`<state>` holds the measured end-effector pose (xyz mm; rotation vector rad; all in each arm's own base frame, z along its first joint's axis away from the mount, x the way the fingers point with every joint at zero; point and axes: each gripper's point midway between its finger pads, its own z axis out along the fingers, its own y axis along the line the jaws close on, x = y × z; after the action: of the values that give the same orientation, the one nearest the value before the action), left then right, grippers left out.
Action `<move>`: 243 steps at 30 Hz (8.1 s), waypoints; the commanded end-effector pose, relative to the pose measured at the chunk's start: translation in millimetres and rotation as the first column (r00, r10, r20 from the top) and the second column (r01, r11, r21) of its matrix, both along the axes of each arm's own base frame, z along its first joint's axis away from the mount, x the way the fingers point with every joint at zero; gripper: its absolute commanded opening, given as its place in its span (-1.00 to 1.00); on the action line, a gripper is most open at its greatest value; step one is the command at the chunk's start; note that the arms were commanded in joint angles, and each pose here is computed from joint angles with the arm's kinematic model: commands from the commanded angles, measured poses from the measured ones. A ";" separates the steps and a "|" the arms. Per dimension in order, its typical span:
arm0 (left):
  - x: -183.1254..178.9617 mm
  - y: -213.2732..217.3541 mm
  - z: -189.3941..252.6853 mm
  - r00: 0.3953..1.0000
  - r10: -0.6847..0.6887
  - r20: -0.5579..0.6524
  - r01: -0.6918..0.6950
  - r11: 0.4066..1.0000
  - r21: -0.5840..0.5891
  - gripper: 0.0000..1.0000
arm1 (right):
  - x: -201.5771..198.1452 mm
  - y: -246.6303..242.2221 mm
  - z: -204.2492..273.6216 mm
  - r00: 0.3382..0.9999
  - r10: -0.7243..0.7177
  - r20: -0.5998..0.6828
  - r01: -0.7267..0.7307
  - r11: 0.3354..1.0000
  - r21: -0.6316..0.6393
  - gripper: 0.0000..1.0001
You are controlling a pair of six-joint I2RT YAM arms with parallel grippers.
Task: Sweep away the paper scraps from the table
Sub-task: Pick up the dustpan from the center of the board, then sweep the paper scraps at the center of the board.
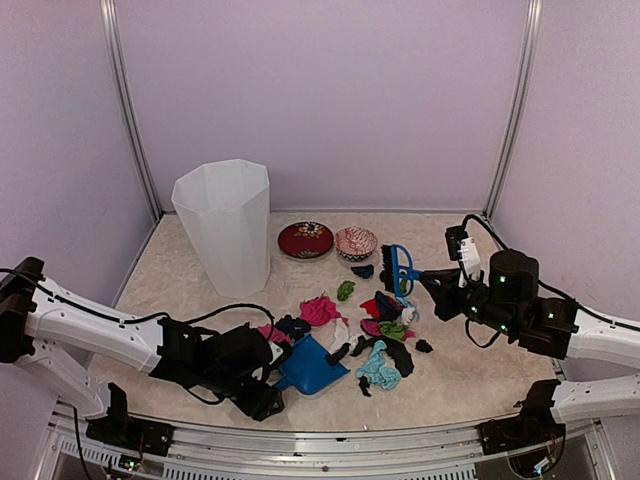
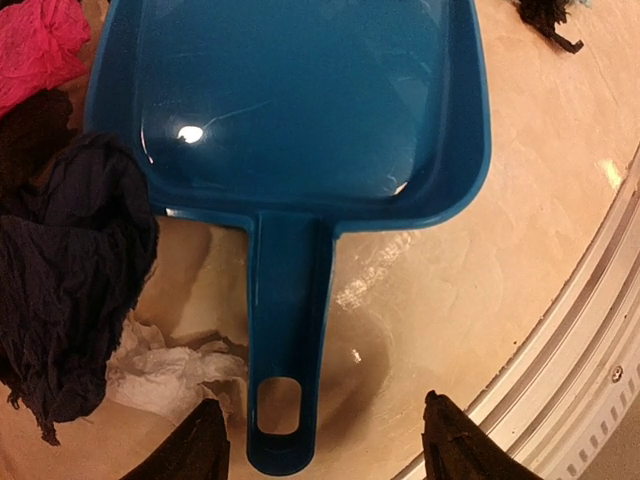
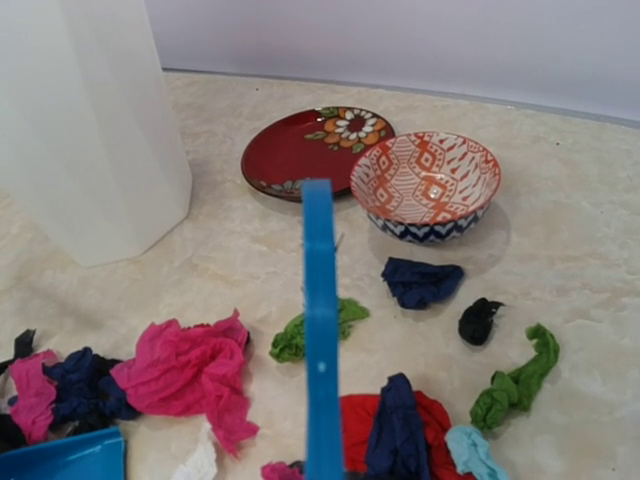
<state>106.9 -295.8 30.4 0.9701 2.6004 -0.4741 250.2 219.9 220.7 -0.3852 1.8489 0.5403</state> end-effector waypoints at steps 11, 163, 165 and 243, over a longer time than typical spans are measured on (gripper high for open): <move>-17.0 -40.0 14.1 0.996 -0.079 -0.035 0.075 0.991 -0.110 0.30 | -3.4 1.6 9.4 1.000 0.012 0.017 -0.013 0.999 0.035 -1.00; 23.2 32.0 190.2 0.882 0.175 0.437 -0.145 0.984 -0.101 -1.00 | -9.5 111.8 -5.5 0.927 0.334 -0.169 -0.293 0.929 0.227 -1.00; 33.0 36.0 205.3 0.868 0.191 0.458 -0.149 0.981 -0.128 -1.00 | -12.7 122.0 -8.7 0.915 0.359 -0.186 -0.305 0.915 0.263 -1.00; 70.7 36.0 307.6 0.756 0.229 0.613 0.010 0.932 -0.362 -1.00 | 17.5 188.4 -162.2 0.684 0.110 -0.721 0.005 0.988 0.155 -1.00</move>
<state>175.5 -252.3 334.5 0.6861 1.8711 -0.4186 256.4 457.7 79.8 -0.2183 2.5039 1.1513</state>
